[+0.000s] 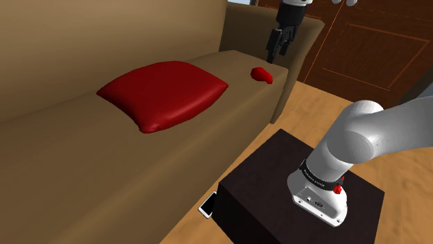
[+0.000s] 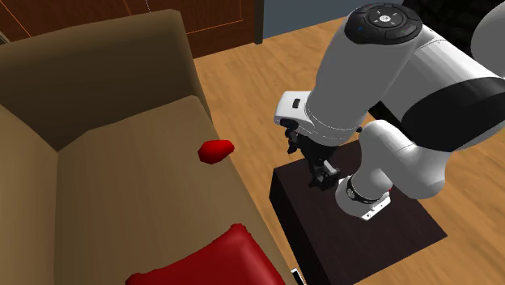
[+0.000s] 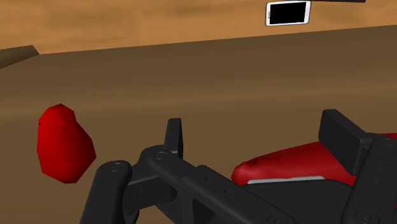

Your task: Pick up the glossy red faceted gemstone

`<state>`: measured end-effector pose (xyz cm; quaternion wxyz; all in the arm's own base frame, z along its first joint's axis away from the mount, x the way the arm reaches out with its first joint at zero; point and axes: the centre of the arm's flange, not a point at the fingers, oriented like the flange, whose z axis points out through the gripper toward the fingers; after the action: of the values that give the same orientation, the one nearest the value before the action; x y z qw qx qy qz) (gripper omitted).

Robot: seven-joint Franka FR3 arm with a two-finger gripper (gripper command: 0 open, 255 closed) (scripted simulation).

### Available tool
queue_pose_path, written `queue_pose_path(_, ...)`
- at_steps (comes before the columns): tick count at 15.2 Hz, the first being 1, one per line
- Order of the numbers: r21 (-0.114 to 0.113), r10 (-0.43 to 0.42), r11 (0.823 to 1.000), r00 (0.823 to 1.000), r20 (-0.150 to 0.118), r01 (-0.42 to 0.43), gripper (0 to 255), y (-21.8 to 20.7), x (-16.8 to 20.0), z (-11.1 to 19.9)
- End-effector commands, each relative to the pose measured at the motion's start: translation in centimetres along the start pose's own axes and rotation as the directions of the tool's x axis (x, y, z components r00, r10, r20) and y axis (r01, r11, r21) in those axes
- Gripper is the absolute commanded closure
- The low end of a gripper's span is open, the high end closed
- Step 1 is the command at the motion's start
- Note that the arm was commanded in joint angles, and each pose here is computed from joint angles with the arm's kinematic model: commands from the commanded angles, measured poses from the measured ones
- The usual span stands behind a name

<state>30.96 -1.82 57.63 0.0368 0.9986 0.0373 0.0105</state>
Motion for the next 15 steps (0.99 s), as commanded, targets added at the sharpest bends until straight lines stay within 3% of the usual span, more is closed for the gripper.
queue_pose_path(1, 0.0, 0.0, 1.0, 1.0, 0.0, 0.0, 0, 0.0, 0.0, 0.0)
queue_pose_path(15, 0.021, 0.105, 0.994, 0.993, -0.045, -0.104, 0, 13.6, 9.0, 8.4)
